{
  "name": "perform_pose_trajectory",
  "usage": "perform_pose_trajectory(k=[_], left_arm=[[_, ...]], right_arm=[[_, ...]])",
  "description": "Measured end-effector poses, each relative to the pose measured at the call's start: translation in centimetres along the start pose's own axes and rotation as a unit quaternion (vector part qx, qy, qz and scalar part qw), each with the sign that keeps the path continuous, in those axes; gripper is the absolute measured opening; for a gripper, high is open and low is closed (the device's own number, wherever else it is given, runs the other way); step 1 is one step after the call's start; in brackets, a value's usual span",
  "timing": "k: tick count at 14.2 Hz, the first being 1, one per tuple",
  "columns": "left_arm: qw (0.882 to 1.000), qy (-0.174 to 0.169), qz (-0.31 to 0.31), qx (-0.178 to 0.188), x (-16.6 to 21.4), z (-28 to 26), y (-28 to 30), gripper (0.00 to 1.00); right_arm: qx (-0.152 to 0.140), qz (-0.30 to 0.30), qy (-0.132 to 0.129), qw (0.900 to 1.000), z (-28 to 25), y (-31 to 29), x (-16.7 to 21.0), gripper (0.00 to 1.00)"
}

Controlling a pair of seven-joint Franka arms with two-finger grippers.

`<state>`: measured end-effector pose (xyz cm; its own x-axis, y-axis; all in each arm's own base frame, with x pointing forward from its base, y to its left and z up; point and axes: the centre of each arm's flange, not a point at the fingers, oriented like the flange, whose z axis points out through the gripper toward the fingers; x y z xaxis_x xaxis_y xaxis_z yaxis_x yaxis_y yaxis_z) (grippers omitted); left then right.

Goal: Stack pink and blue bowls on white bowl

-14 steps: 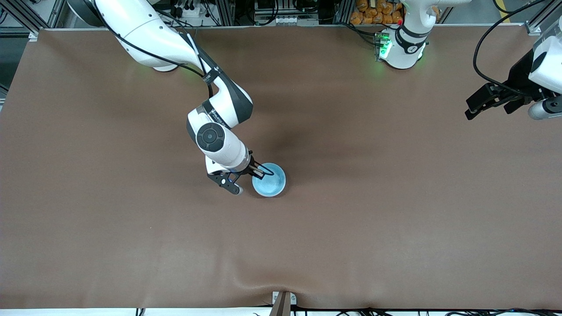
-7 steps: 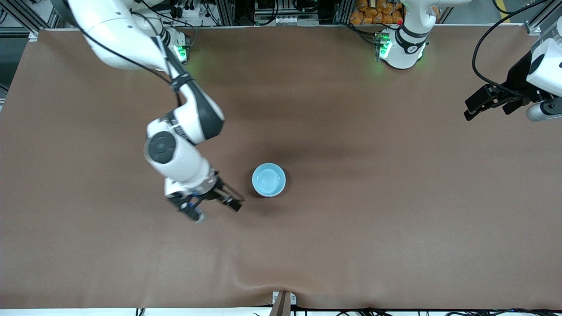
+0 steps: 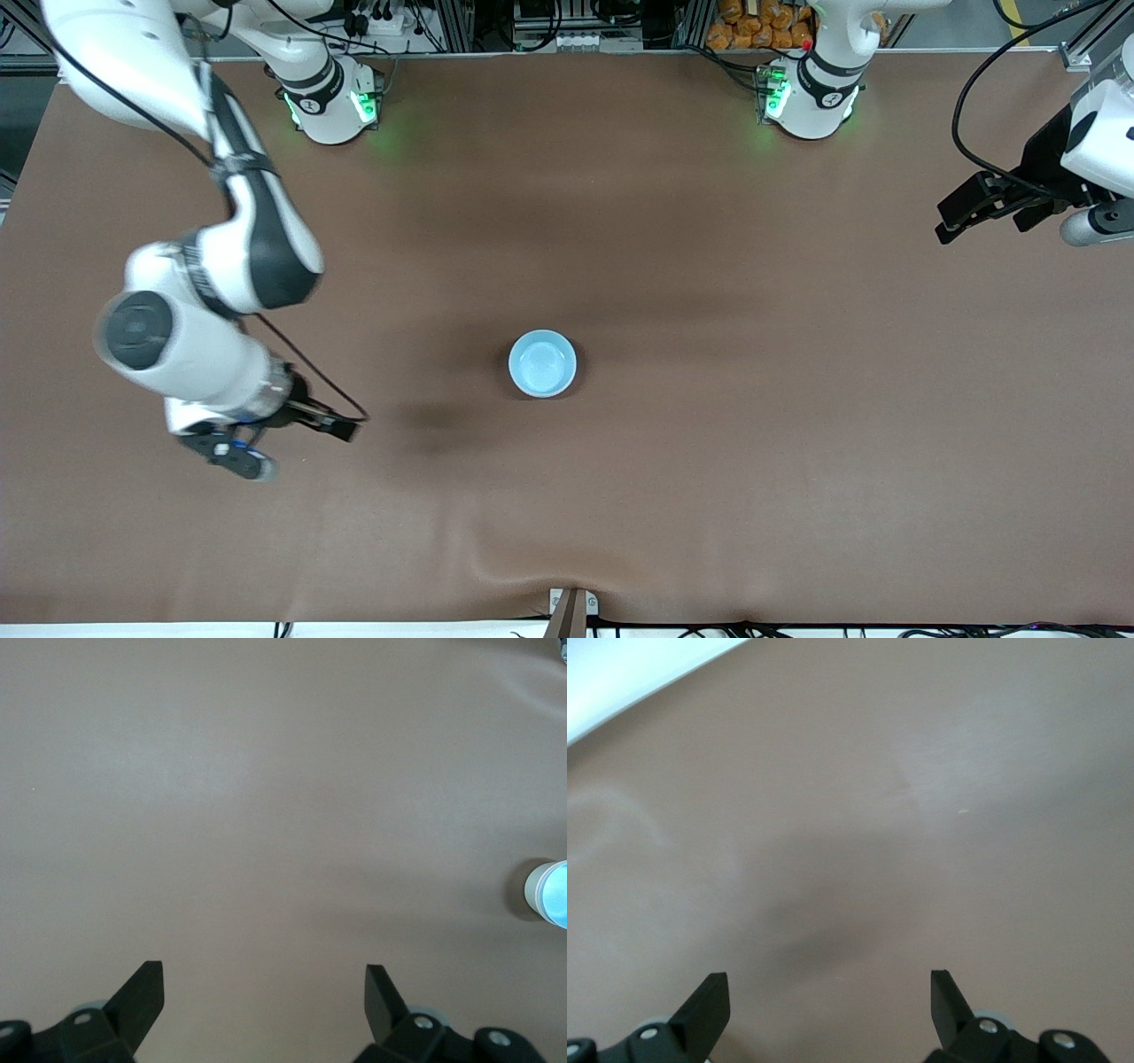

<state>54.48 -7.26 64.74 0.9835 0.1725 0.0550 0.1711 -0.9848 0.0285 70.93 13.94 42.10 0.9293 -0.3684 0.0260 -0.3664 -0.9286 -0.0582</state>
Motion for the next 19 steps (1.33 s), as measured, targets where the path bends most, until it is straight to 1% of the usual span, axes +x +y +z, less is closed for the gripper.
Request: perform_pose_trajectory(k=[3,5,6,7,9,11,12,14,16,18,19], left_arm=[[1.0,0.0,0.0,0.0,0.0,0.0,0.0,1.0],[1.0,-0.001,0.0,0.0,0.0,0.1,0.0,1.0],[1.0,-0.001,0.0,0.0,0.0,0.1,0.0,1.0],[1.0,-0.005,0.0,0.002,-0.1,0.1,0.0,1.0],[1.0,-0.019,0.002,0.006,-0.5,0.4,0.1,1.0],[1.0,-0.027,0.008,0.008,-0.9,0.4,0.6,1.0],[0.999,-0.03,0.009,0.009,-1.1,0.4,0.7,1.0],[0.999,-0.032,0.01,0.01,-1.2,0.4,0.8,1.0],[0.999,-0.034,0.011,0.011,-1.2,0.4,0.8,1.0],[0.999,-0.035,0.013,0.011,-1.4,0.4,1.1,1.0],[0.999,-0.035,0.014,0.011,-1.6,0.2,1.2,1.0]], right_arm=[[-0.014,-0.063,-0.008,0.998,-4.5,4.3,1.0,1.0],[-0.016,-0.114,-0.001,0.993,-6.9,5.4,0.9,1.0],[-0.021,-0.134,-0.001,0.991,-8.0,6.1,0.7,1.0],[-0.029,-0.149,-0.007,0.988,-9.1,7.0,0.5,1.0],[-0.044,-0.16,-0.016,0.986,-11.1,9.5,0.1,1.0],[-0.051,-0.171,-0.015,0.984,-12.6,11.4,-0.8,1.0],[-0.052,-0.178,-0.012,0.983,-13.2,12.1,-1.4,1.0],[-0.052,-0.185,0.005,0.981,-14.1,13.2,-3.1,1.0],[-0.052,-0.187,0.018,0.981,-13.9,14.2,-5.3,1.0],[-0.055,-0.185,0.017,0.981,-13.7,15.3,-7.3,1.0],[-0.056,-0.184,0.017,0.981,-14.6,15.7,-7.7,1.0]])
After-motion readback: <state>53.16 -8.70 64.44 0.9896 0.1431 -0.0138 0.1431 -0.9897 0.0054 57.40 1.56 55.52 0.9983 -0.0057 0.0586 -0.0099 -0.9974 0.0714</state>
